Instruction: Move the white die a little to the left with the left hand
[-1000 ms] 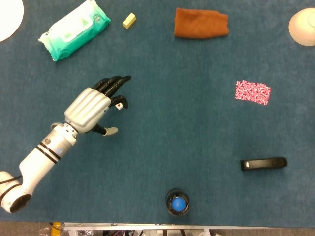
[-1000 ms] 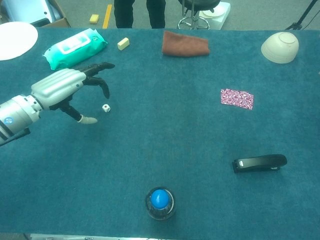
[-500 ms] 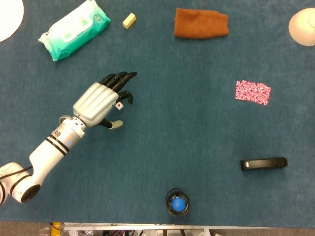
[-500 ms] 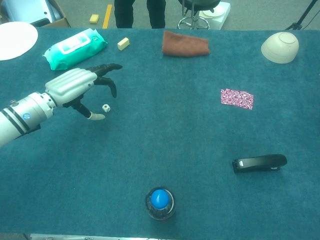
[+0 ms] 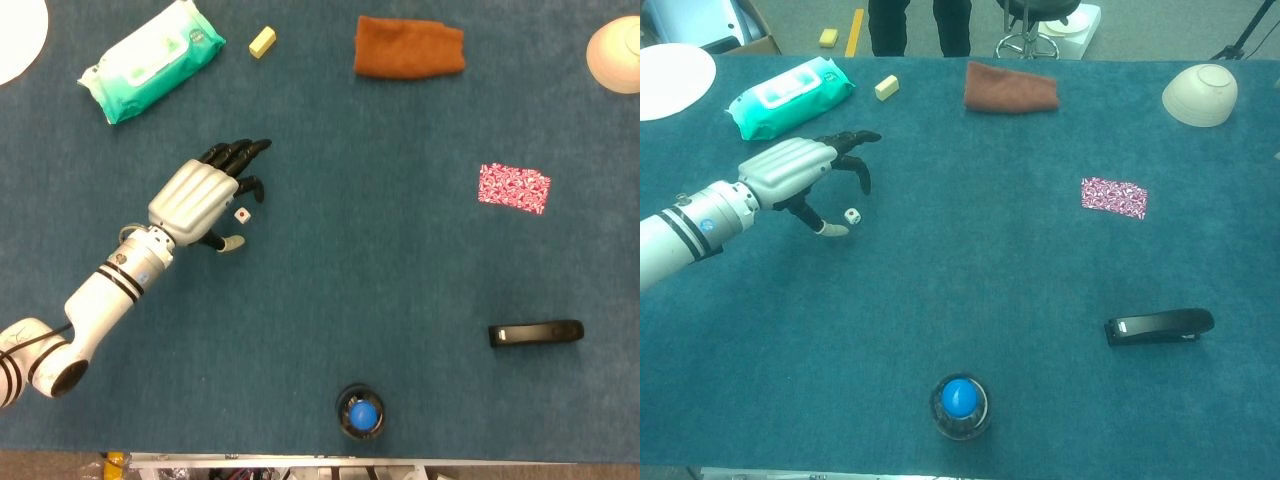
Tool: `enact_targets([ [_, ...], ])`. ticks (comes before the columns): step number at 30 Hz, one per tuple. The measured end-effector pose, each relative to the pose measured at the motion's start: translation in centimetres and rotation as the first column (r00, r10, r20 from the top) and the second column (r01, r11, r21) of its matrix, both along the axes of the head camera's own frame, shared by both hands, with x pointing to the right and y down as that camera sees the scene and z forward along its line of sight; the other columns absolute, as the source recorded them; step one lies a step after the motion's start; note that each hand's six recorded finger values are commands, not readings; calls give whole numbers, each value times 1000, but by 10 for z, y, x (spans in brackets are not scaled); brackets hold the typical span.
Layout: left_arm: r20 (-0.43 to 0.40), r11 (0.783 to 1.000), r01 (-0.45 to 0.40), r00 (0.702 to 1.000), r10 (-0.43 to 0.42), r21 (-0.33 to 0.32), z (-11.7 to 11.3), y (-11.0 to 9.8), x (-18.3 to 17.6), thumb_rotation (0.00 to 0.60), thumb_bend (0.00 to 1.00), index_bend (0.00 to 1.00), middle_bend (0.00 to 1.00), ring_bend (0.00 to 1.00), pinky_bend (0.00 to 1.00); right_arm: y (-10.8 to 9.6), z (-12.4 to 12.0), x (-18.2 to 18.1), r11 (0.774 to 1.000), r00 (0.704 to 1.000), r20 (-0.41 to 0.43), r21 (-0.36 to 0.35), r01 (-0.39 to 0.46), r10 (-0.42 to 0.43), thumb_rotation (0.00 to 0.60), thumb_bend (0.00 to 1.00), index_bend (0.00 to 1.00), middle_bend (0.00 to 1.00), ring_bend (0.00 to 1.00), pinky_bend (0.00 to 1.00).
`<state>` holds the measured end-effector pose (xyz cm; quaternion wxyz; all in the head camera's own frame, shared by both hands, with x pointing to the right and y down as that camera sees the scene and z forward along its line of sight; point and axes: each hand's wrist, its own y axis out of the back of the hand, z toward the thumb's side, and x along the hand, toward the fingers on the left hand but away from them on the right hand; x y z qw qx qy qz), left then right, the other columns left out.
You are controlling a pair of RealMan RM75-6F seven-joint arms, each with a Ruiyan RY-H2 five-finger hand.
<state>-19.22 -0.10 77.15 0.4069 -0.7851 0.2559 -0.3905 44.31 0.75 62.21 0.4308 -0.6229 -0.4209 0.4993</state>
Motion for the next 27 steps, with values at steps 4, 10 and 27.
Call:
enact_targets([
  [4,8,1000,16,1000,-16,-5,3,-3,-2,600,156,400,0,0,112,1,1,0,1000,1000,0,-4,-2,2,600,0,402,237,190,283],
  [10,26,999,49,998,-49,-12,7,-7,-6,600,155,400,0,0,112,2,3,2,1000,1000,3,-9,-6,6,600,0,401,237,190,283],
  [27,69,999,-33,997,32,2,12,-3,-1,600,156,408,0,0,112,4,7,5,1000,1000,8,-19,-17,18,600,0,402,237,189,283],
])
